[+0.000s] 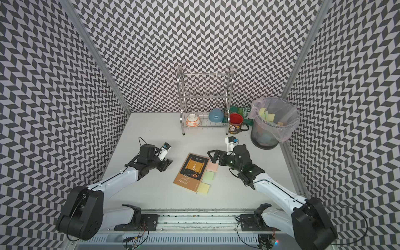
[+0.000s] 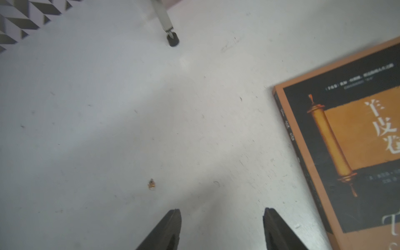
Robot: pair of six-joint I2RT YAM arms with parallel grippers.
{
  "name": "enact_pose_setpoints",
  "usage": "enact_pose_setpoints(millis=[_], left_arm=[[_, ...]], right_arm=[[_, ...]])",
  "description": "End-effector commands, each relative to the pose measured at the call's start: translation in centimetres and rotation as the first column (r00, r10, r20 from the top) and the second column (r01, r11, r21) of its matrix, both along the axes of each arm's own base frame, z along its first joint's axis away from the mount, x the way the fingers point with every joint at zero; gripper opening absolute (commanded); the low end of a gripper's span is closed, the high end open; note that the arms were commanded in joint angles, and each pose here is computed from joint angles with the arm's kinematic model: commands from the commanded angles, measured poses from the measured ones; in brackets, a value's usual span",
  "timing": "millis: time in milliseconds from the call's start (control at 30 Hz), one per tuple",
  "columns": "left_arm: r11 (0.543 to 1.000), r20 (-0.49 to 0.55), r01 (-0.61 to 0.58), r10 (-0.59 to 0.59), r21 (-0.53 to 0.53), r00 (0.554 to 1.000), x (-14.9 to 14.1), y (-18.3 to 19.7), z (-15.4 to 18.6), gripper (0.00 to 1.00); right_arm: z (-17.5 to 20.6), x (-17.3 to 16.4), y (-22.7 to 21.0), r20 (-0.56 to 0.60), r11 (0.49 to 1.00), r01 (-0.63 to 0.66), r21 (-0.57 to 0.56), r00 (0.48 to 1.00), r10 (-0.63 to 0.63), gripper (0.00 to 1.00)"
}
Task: Peel off the used sticky note
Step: Open the book at the center of the board.
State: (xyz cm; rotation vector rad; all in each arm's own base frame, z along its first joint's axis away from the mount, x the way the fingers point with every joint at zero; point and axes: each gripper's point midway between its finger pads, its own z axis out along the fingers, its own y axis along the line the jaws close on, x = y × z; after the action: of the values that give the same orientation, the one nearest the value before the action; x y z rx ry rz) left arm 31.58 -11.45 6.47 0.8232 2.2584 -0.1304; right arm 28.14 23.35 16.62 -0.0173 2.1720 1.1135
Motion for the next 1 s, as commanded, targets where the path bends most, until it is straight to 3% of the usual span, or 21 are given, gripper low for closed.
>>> enact_pose_setpoints(millis=[0,267,700,967], left_arm=[[0.998,-0.034,0.002,0.000,0.064,0.999,-0.1,-0.1,-1.1,0.65],[0.989,-0.068,0.075,-0.067,0.127,0.995,-1.6,-1.3,-3.0,0.71],[0.978,-0.105,0.094,-0.075,0.187,0.992,-2.4,-1.7,-4.9,0.72],[0.977,-0.101,0.085,-0.066,0.197,0.993,-2.4,-1.6,-5.2,0.72]], right_arm=[[-0.4,-0.7,2.0,-0.021,0.997,-0.065,0.041,0.998,0.066,1.00],[-3.1,-0.3,4.4,-0.127,0.991,-0.118,0.067,0.984,0.126,1.00],[-6.8,0.7,5.4,-0.248,0.998,-0.061,0.023,0.967,0.064,1.00],[-7.9,1.0,5.1,-0.264,0.999,-0.030,0.013,0.964,0.033,1.00]])
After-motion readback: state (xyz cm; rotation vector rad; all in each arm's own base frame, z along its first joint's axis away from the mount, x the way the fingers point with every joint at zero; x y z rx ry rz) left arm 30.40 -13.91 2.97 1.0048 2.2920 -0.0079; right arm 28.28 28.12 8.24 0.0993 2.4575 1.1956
